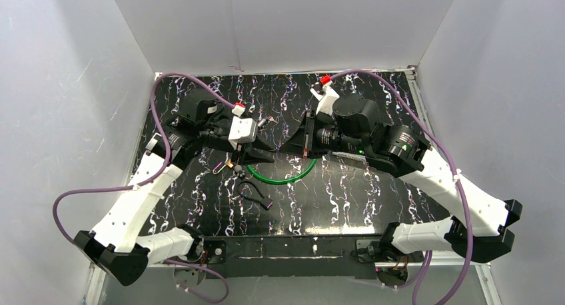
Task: Unlock with the key
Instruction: Pick up the key from the center of the board.
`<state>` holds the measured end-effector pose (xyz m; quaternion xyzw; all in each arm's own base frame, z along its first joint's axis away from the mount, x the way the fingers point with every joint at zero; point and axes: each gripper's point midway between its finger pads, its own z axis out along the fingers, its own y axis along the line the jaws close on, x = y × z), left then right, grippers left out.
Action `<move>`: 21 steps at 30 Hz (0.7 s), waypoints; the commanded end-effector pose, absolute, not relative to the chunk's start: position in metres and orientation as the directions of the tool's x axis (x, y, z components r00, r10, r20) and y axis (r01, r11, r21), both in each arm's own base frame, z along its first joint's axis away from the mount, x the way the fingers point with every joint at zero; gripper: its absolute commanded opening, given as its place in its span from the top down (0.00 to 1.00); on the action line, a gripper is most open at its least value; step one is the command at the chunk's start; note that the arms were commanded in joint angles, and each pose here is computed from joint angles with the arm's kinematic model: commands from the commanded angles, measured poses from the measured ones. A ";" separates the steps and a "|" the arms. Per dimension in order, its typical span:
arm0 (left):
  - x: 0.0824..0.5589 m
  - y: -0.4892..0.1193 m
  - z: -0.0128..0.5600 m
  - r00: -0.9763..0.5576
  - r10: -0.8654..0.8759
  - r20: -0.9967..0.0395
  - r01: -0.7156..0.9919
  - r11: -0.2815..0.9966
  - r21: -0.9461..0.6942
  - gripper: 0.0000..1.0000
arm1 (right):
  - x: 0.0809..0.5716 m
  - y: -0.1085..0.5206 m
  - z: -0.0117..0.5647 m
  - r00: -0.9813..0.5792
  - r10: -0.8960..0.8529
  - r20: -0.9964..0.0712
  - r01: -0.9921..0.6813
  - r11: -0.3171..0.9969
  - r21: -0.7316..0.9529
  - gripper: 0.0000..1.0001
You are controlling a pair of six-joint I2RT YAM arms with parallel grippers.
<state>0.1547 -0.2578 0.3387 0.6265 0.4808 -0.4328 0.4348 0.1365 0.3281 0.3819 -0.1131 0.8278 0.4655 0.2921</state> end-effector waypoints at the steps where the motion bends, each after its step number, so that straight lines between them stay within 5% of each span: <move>1: 0.144 -0.254 0.360 0.231 0.188 -0.955 0.965 -0.170 0.200 0.74 | 0.135 0.331 0.401 -0.780 0.113 -0.616 -0.497 0.487 0.718 0.99; 12: 0.146 -0.253 0.361 0.256 0.203 -0.945 0.962 -0.149 0.228 0.98 | 0.135 0.331 0.393 -0.785 0.112 -0.609 -0.487 0.497 0.719 0.99; 21: 0.154 -0.249 0.364 0.267 0.240 -0.933 0.963 -0.093 0.251 1.00 | 0.133 0.332 0.390 -0.790 0.099 -0.605 -0.491 0.487 0.722 0.99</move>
